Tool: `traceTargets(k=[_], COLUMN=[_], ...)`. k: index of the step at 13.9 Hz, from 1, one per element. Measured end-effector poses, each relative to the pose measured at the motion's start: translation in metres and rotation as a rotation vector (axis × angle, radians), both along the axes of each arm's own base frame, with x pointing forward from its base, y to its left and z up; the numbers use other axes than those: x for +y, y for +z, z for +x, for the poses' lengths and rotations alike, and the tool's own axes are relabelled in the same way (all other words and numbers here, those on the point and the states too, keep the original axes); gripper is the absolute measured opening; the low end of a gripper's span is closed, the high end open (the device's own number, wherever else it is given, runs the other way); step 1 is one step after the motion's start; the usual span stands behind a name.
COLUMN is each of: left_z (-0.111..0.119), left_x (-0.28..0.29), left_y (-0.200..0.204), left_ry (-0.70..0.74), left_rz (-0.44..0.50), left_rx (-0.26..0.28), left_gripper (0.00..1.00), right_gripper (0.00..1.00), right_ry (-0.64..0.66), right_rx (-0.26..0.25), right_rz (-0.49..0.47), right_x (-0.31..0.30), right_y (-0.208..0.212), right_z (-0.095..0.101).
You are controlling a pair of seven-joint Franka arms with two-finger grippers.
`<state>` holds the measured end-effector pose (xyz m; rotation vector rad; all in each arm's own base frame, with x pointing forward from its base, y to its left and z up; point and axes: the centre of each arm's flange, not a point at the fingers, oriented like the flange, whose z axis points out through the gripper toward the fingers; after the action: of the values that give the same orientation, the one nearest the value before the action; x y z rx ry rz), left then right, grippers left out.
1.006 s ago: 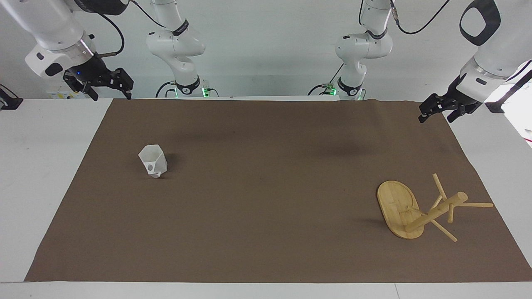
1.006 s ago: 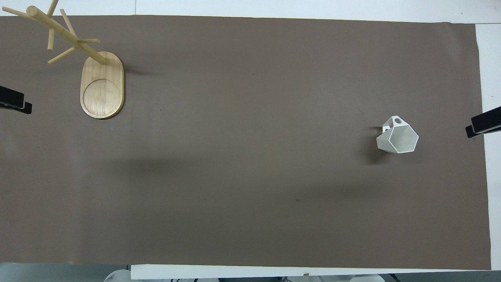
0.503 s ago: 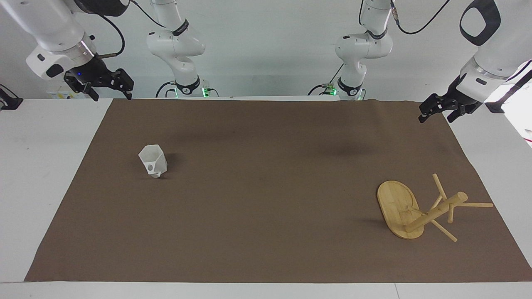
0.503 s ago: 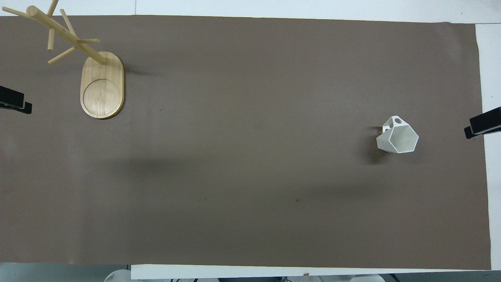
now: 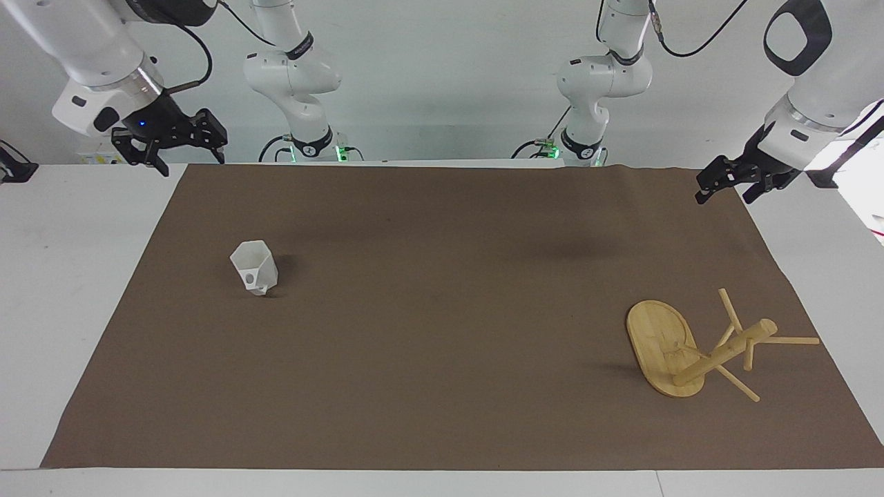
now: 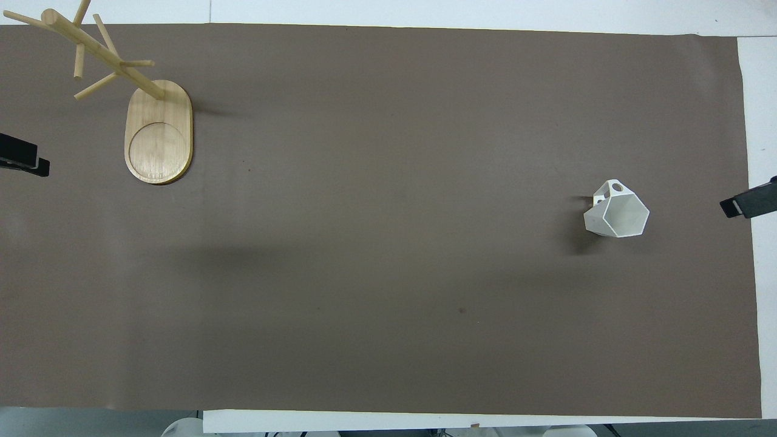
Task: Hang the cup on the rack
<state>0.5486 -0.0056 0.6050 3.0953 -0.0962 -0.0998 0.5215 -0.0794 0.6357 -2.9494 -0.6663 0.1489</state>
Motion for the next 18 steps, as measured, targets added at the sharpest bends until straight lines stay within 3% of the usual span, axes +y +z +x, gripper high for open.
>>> traceTargets(k=[3, 7, 10, 15, 18], left_z=[0.0, 0.0, 0.0, 0.0, 0.0], left_x=[0.0, 0.0, 0.0, 0.0, 0.0], left_y=[0.0, 0.0, 0.0, 0.0, 0.0], left_ry=[0.0, 0.0, 0.0, 0.0, 0.0], left_rz=[0.0, 0.0, 0.0, 0.0, 0.0], left_rx=[0.0, 0.0, 0.0, 0.0, 0.0], left_gripper=[1.0, 1.0, 1.0, 1.0, 1.0], right_gripper=[1.0, 1.0, 1.0, 1.0, 1.0], right_ry=[0.229, 0.561, 0.72, 0.895, 0.939], right_rx=[-0.073, -0.223, -0.361, -0.566, -0.651], right_rz=[0.178, 0.475, 0.738, 1.073, 1.173], right_x=[-0.063, -0.137, -0.167, -0.17, -0.18], right_y=[-0.027, -0.108, -0.181, -0.317, -0.371], right_z=[0.009, 0.035, 0.041, 0.052, 0.042])
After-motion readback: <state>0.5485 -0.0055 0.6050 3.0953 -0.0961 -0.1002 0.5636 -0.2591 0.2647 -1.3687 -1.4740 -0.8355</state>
